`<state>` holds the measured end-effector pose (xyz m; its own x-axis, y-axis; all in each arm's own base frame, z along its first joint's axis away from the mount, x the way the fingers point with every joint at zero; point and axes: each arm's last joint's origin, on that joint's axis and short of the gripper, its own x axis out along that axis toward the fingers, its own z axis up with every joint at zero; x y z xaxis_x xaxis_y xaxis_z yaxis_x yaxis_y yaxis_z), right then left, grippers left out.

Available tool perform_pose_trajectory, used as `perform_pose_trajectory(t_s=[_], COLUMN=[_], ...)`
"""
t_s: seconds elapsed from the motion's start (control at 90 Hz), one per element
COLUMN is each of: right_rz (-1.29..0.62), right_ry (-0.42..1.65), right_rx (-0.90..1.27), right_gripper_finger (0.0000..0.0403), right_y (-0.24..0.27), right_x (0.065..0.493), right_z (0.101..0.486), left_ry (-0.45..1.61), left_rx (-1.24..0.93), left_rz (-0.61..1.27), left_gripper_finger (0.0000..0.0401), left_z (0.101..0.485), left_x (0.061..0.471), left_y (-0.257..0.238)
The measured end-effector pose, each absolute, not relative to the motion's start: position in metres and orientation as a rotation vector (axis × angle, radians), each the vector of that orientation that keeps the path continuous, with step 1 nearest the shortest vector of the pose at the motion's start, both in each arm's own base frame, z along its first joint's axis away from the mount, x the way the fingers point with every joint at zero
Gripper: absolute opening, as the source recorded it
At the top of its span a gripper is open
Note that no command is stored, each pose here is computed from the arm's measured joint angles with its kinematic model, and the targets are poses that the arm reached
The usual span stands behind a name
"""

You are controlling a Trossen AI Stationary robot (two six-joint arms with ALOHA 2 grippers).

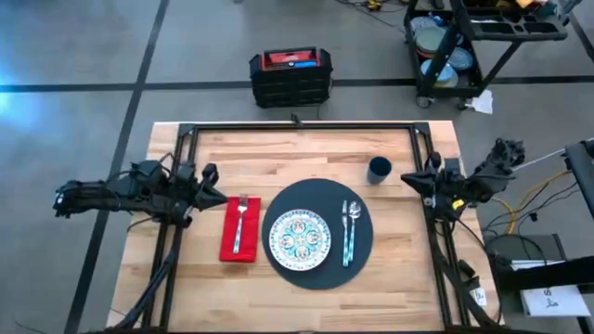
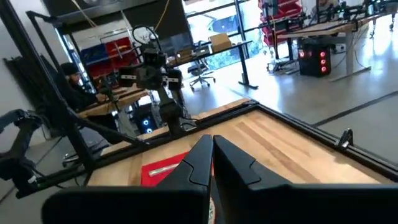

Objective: Set table place
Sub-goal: Return to Home Position

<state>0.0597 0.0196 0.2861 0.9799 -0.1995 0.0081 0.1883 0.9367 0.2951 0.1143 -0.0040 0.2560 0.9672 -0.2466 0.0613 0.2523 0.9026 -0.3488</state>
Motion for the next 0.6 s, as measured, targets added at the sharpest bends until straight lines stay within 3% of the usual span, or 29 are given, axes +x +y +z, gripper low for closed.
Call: perform_pose_trajectory(t_s=[0.411, 0.6], right_rz=[-0.293, -0.316], right_ry=[-0.05, -0.035], right_rx=[0.343, 0.371], right_gripper_finger=[0.0, 0.0], right_y=[0.022, 0.026], right_x=[0.066, 0.07], right_z=[0.217, 0.201], left_ry=[-0.059, -0.092], left_rx=[-0.467, -0.482], left_rz=[-0.297, -0.298], left_gripper_finger=[0.0, 0.0], left_z=[0.189, 0.184], left_x=[0.113, 0.104], left_y=[-0.005, -0.004])
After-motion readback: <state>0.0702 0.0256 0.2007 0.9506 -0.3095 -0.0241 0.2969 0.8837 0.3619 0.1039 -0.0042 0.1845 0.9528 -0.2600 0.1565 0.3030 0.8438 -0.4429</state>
